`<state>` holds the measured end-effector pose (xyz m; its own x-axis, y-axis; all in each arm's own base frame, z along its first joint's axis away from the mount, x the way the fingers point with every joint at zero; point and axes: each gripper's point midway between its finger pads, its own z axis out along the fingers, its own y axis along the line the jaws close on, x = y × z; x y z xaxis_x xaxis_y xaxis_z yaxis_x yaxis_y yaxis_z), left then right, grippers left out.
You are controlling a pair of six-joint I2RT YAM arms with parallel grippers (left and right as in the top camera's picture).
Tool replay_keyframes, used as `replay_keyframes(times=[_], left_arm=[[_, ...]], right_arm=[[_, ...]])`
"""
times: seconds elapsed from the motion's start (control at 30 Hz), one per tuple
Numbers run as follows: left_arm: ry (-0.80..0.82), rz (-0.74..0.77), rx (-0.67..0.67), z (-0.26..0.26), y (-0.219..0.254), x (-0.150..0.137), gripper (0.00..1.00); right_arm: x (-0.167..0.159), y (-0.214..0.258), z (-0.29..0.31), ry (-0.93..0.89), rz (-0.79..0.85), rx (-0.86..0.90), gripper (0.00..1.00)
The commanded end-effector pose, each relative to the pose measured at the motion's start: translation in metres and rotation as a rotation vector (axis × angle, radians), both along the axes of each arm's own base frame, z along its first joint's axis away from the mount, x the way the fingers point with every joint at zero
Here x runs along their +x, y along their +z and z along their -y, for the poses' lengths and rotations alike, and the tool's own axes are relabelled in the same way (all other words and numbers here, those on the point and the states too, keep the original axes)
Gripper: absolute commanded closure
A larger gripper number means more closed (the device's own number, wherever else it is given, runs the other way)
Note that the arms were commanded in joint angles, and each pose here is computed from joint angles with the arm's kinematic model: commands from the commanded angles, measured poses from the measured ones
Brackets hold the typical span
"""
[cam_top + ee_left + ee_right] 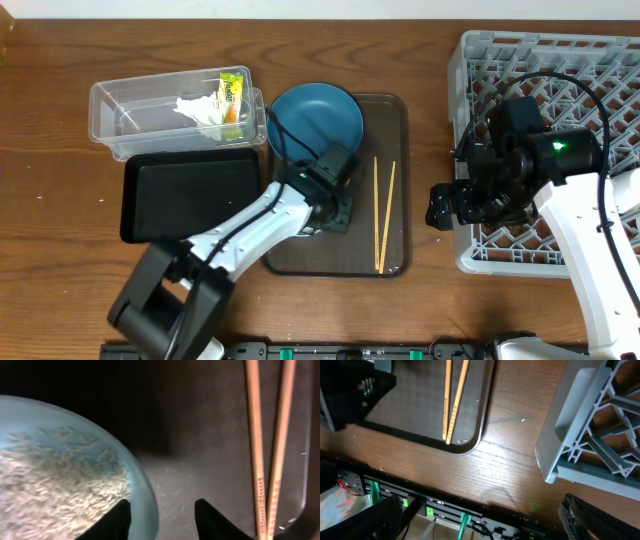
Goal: Sort waste into correct bins and load items into the dishwasher rack
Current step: 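Grasp the light-blue rice bowl rim with the left gripper, then tip the rice bowl over the black tray to pour out rice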
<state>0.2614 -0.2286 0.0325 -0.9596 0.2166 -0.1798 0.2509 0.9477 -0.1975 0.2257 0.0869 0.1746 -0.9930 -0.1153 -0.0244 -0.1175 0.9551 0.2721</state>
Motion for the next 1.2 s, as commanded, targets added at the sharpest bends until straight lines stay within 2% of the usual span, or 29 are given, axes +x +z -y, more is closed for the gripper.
replay_keyframes(times=[0.0,0.23,0.4,0.67,0.83,0.97,1.17], left_arm=[[-0.01,-0.022,0.034,0.001,-0.014,-0.006,0.66],[-0.013,-0.019,0.033,0.002,-0.014,-0.006,0.94],[-0.013,0.004,0.025,0.002,0.003,-0.003,0.94],[0.064,0.074,-0.056,-0.028,0.065,0.008,0.94],[0.09,0.069,-0.219,-0.052,0.1,0.013,0.94],[0.08,0.06,-0.412,-0.068,0.121,0.023,0.94],[0.147,0.059,-0.643,-0.113,0.127,0.043,0.94]], right_arm=[[-0.002,0.002,-0.003,-0.003,0.003,0.009,0.01],[-0.003,0.002,-0.003,-0.003,0.001,0.008,0.01],[-0.004,0.002,-0.003,-0.003,-0.004,0.007,0.01],[-0.004,0.002,-0.003,-0.003,-0.004,0.007,0.01],[-0.004,0.002,-0.003,-0.003,-0.004,0.008,0.01],[-0.004,0.002,-0.003,-0.003,-0.004,0.008,0.01],[-0.004,0.002,-0.003,-0.003,-0.005,0.007,0.01]])
